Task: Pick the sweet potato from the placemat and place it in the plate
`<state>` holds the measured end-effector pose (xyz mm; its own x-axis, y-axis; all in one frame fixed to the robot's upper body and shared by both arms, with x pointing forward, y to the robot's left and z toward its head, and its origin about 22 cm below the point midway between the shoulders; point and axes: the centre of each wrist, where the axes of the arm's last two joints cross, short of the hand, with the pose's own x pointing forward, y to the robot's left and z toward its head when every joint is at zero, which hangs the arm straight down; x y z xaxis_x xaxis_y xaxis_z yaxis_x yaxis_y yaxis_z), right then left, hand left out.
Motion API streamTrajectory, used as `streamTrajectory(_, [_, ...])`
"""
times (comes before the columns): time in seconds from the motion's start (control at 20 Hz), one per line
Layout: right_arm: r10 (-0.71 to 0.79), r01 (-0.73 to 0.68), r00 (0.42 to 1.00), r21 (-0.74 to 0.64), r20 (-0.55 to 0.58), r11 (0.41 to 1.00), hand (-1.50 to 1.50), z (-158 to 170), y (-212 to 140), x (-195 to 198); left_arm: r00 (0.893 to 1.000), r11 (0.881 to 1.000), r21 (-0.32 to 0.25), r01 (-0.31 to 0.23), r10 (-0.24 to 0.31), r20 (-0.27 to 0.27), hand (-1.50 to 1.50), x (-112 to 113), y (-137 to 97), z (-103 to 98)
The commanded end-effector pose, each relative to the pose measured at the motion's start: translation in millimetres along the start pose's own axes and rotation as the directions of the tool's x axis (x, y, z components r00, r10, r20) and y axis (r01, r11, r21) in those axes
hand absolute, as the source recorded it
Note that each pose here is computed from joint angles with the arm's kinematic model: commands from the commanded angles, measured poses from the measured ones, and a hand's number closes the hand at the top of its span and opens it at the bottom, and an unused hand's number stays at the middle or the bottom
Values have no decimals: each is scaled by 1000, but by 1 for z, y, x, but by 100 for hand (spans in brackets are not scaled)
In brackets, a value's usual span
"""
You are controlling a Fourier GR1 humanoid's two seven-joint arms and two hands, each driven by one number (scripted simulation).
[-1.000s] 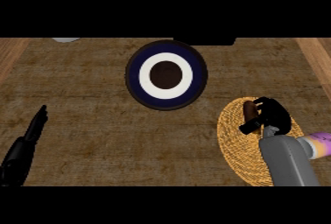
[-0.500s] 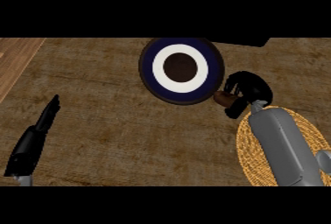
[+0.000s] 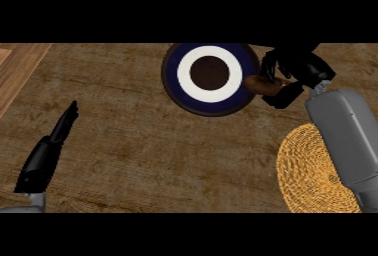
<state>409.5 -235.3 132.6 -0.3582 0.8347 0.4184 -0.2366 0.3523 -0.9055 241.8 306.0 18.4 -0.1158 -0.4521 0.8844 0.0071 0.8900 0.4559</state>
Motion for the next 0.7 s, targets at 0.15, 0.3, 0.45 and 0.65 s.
streamTrajectory(0.15, [-37, 109, 939, -195, 341, 975, 150, 6, -62, -16, 1000, 1000, 4, 1, -1, 3, 0, 0, -5, -3])
streamTrajectory(0.3, [-82, 221, 863, -227, 498, 948, 150, 10, -80, -25, 1000, 1000, 10, 6, -6, -7, 0, 0, -1, -5])
streamTrajectory(0.45, [-129, 284, 780, -163, 613, 945, 150, 12, -94, -33, 1000, 1000, -7, 2, -2, -20, 0, -3, -4, -5])
streamTrajectory(0.65, [-180, 329, 692, -83, 699, 941, 150, 10, -104, -40, 1000, 1000, -7, -4, 4, -25, 0, -4, -12, -4])
